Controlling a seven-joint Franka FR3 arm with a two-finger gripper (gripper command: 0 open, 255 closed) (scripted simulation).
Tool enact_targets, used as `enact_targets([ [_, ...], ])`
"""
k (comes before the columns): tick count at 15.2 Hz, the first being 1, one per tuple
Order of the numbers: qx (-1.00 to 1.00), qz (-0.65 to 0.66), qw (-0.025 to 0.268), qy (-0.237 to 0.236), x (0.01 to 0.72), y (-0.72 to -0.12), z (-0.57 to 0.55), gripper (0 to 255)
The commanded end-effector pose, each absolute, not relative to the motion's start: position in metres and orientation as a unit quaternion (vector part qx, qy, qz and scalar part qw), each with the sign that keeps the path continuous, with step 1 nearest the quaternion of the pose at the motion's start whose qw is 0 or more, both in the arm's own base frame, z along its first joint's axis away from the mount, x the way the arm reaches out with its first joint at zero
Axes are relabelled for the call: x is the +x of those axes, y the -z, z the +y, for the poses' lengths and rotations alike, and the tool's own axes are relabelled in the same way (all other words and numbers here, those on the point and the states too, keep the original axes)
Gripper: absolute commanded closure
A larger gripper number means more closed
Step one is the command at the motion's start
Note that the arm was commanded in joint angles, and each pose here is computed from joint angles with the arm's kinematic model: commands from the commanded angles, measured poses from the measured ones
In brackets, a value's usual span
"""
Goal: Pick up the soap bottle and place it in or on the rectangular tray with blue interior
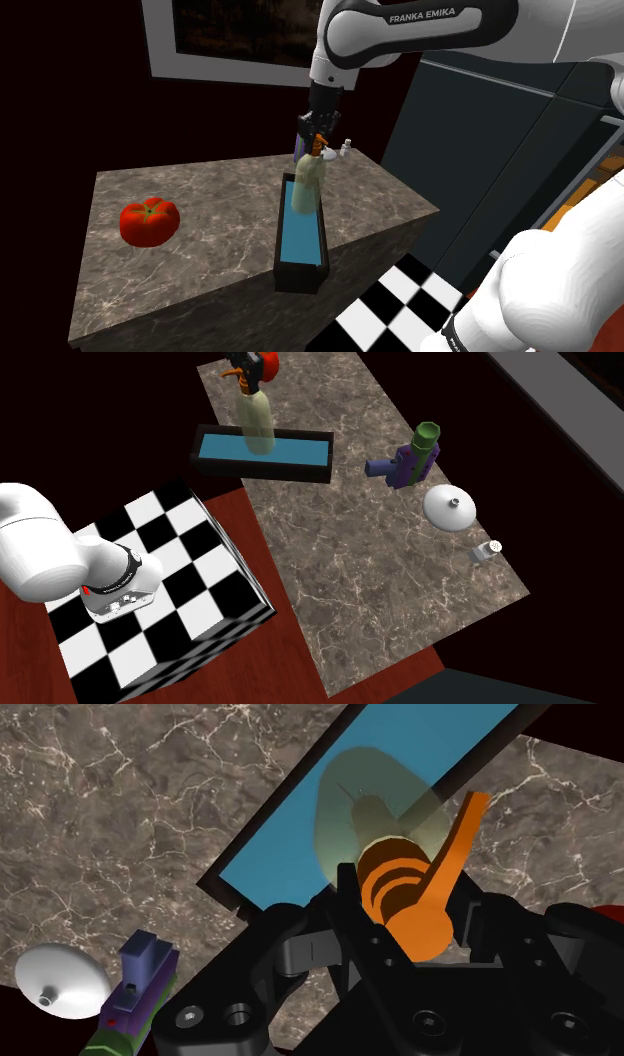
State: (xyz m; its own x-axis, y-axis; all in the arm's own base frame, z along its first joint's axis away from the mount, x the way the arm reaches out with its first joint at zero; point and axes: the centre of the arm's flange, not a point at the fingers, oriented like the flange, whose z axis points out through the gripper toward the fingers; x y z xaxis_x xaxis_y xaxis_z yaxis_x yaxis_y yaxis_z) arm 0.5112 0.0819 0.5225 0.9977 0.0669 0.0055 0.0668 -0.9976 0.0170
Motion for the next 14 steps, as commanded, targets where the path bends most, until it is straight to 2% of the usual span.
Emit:
enact_targets([
  [1, 0.999, 0.033, 0.008, -0.004, 0.5108, -0.516, 0.0817, 255],
  [8, 0.999, 0.033, 0.008, -0.004, 0.5109, -0.516, 0.0817, 255],
  [9, 0.999, 0.033, 0.008, -0.004, 0.5108, -0.5159, 0.0817, 0],
  [14, 0.999, 0.033, 0.008, -0.004, 0.5108, -0.5159, 0.0817, 0],
])
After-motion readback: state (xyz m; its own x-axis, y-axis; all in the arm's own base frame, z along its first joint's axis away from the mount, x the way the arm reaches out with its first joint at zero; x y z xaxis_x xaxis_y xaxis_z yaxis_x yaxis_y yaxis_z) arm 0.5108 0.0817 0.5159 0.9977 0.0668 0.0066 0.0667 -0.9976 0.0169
